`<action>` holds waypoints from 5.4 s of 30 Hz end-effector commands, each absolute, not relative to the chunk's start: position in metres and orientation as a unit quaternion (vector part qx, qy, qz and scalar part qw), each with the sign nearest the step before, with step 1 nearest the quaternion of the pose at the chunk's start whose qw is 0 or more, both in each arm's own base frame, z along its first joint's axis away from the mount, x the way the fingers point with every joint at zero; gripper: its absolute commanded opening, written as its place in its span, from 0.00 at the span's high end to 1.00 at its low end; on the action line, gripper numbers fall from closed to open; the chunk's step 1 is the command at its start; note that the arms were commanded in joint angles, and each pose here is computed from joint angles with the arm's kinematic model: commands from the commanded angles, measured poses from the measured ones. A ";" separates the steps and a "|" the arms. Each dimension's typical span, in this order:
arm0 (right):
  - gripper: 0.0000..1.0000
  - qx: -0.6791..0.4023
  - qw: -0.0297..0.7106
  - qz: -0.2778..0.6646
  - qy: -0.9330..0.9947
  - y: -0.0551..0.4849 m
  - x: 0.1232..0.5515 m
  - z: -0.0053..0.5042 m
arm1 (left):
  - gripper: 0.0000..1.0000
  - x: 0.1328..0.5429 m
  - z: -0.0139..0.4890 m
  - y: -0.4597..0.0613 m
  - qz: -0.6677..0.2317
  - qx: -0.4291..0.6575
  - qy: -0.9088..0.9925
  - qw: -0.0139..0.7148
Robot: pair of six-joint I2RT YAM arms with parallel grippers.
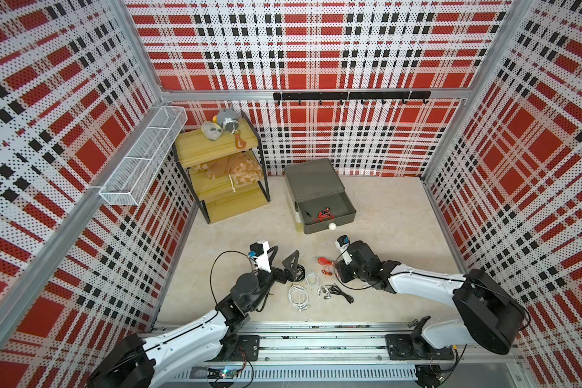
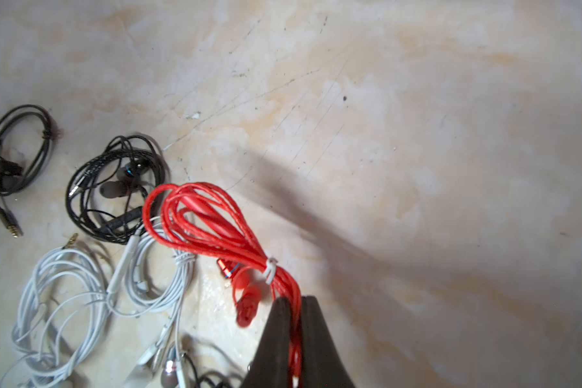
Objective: Place the wired earphones into the drawer by color
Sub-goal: Pick up the wired earphones from the center of the board, then place the wired earphones in the drawer, then close the drawer in the storage box.
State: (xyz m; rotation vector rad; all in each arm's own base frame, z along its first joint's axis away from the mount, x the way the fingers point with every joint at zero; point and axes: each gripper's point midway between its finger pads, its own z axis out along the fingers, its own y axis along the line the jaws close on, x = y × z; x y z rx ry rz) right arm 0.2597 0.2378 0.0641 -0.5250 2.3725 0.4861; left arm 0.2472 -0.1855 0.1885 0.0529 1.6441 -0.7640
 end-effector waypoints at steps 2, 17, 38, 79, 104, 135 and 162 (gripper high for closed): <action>0.95 -0.199 0.367 0.184 0.890 0.230 0.259 0.084 | 0.01 0.245 0.188 -0.186 -0.332 0.028 0.713 0.618; 0.96 -0.164 0.498 0.206 0.826 0.211 0.263 0.171 | 0.01 0.248 0.186 -0.183 -0.327 0.014 0.716 0.617; 0.97 -0.172 0.572 0.147 0.789 0.243 0.338 0.285 | 0.01 0.251 0.186 -0.191 -0.330 0.021 0.723 0.606; 0.33 -0.097 0.565 0.120 0.811 0.181 0.317 0.229 | 0.01 0.304 0.205 -0.231 -0.263 0.042 0.750 0.605; 0.21 -0.044 0.605 0.111 0.787 0.129 0.277 0.224 | 0.01 0.358 0.198 -0.227 -0.220 0.027 0.760 0.612; 0.21 -0.039 0.607 0.117 0.785 0.129 0.276 0.228 | 0.01 0.423 0.205 -0.203 -0.196 -0.018 0.758 0.622; 0.21 -0.031 0.602 0.114 0.790 0.128 0.277 0.227 | 0.01 0.448 0.208 -0.202 -0.177 -0.048 0.749 0.636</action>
